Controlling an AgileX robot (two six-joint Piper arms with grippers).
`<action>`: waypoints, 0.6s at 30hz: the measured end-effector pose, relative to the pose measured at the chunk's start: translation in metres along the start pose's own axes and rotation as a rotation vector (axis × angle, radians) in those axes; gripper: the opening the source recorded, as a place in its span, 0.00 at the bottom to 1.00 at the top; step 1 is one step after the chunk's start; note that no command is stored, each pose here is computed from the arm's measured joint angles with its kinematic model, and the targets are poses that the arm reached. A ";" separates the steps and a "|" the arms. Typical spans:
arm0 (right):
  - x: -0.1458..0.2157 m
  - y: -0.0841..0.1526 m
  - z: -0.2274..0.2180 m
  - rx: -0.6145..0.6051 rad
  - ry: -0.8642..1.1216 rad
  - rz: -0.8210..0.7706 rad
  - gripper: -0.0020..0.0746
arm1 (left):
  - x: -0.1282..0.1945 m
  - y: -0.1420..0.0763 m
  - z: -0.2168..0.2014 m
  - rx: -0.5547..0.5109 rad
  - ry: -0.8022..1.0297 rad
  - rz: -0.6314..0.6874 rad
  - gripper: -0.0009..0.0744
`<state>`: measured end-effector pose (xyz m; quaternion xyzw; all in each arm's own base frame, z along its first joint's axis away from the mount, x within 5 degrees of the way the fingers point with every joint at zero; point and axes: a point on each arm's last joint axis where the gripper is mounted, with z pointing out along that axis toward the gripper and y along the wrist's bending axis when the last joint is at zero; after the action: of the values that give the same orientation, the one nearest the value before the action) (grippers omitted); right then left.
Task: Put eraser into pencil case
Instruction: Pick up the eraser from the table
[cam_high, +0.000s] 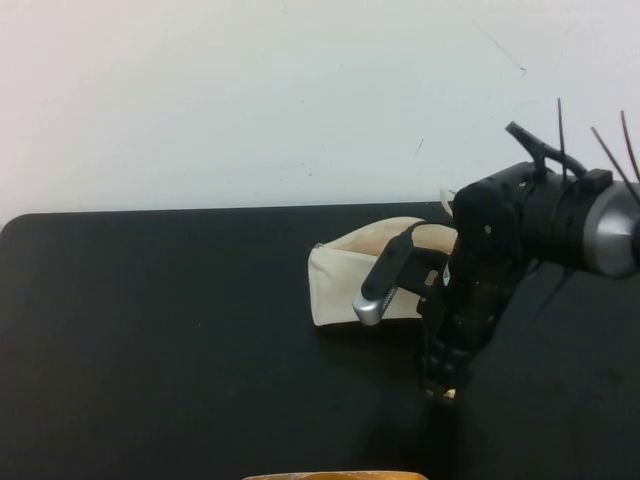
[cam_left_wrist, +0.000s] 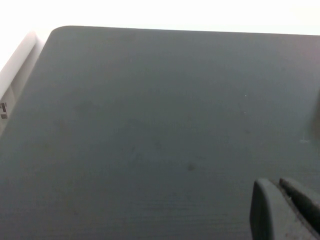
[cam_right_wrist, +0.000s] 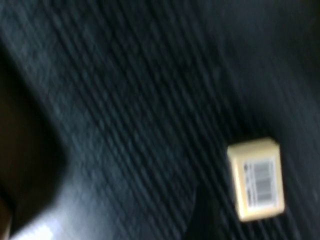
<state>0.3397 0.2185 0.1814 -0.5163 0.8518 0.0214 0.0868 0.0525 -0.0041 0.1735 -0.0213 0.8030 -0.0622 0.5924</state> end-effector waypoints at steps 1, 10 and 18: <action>-0.001 -0.001 0.001 0.006 -0.010 0.000 0.68 | 0.000 0.000 0.000 0.000 0.000 0.000 0.01; -0.001 -0.003 0.018 0.012 0.013 -0.027 0.56 | 0.000 0.000 0.000 0.000 0.000 0.000 0.01; 0.000 -0.003 0.026 0.003 0.030 -0.026 0.30 | 0.000 0.000 0.000 0.000 0.000 0.000 0.01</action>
<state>0.3461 0.2207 0.1557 -0.5276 0.8461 0.0114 0.0750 0.0525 -0.0041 0.1735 -0.0213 0.8030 -0.0622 0.5924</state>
